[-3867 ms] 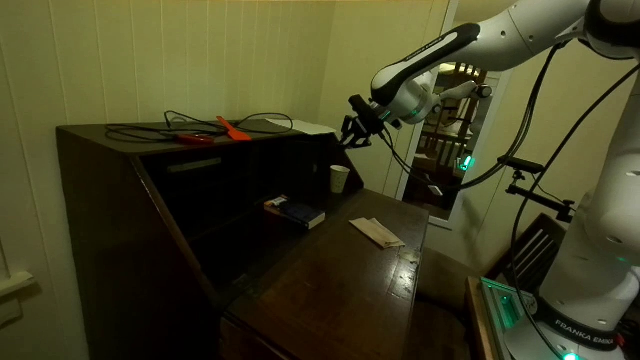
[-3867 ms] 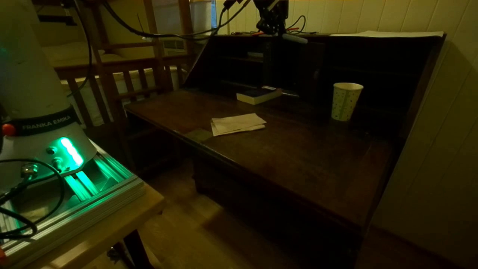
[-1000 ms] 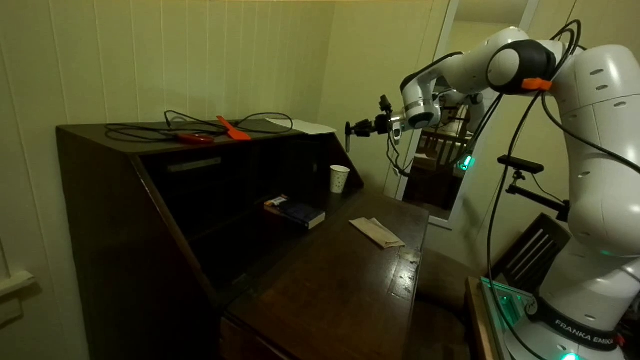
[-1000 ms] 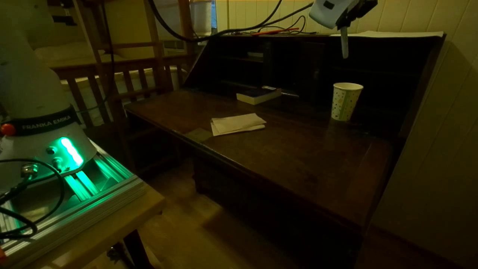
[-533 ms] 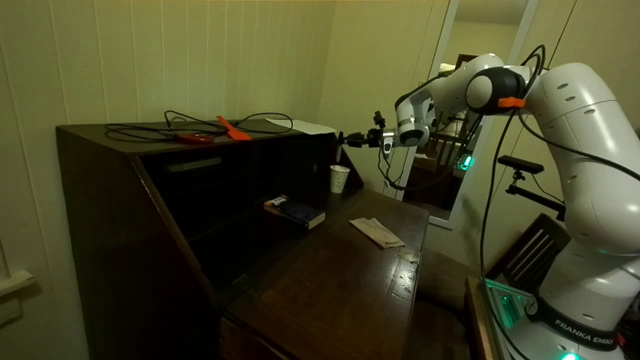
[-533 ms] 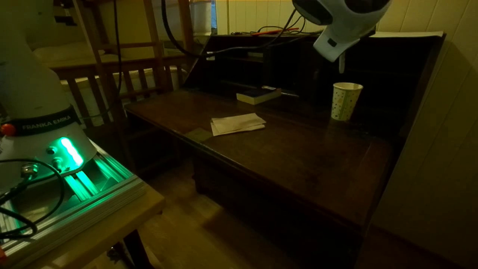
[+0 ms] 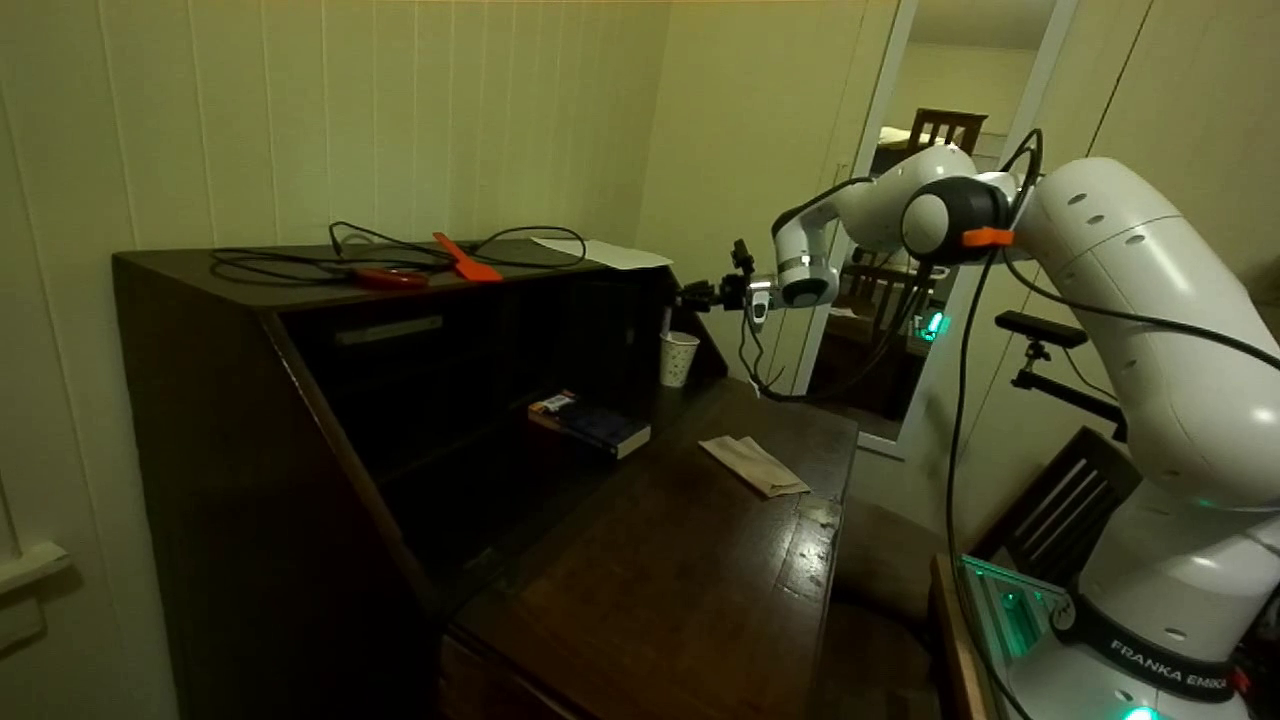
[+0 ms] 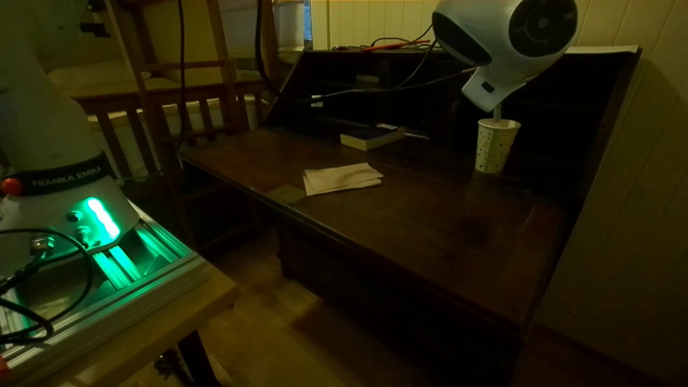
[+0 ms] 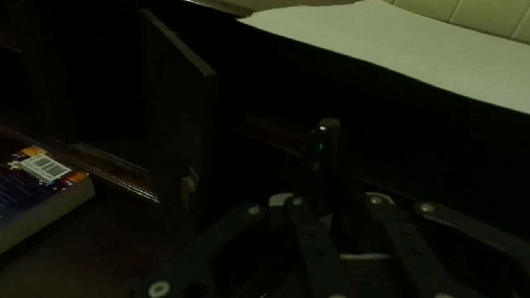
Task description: Put the marker in the coffee cup.
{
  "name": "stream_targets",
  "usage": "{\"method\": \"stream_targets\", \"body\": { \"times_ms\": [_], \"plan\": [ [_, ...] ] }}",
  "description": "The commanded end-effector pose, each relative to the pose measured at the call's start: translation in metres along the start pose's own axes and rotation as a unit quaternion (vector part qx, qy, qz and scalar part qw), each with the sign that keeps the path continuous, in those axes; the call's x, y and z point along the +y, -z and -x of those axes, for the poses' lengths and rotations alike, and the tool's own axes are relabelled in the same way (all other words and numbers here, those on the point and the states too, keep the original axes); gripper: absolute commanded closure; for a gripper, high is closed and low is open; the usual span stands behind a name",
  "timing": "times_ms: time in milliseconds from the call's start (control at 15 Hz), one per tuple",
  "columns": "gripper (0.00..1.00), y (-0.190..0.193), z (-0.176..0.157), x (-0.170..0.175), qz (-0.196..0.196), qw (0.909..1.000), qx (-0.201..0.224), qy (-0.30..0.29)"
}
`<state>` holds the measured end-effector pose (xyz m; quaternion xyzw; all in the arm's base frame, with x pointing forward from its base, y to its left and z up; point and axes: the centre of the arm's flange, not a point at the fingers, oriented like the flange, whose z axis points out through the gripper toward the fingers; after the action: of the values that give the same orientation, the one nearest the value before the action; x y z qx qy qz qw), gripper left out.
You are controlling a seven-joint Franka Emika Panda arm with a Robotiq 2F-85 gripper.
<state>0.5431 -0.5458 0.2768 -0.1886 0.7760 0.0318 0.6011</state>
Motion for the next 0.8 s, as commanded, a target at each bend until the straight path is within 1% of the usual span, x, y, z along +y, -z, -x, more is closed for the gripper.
{"method": "stream_targets", "body": {
  "times_ms": [0, 200, 333, 467, 600, 733],
  "plan": [
    [0.94, -0.003, 0.003, -0.016, -0.014, 0.9999, 0.002, -0.008],
    [0.94, 0.007, -0.006, -0.013, -0.030, 0.9985, 0.028, -0.037],
    [0.94, 0.015, -0.010, -0.007, -0.033, 0.9973, 0.040, -0.051],
    [0.52, 0.016, -0.014, -0.006, -0.028, 0.9965, 0.043, -0.067],
    [0.47, 0.017, -0.014, -0.005, -0.026, 0.9958, 0.044, -0.076],
    [0.34, 0.021, -0.010, -0.005, -0.026, 0.9951, 0.051, -0.081]
  ]
}}
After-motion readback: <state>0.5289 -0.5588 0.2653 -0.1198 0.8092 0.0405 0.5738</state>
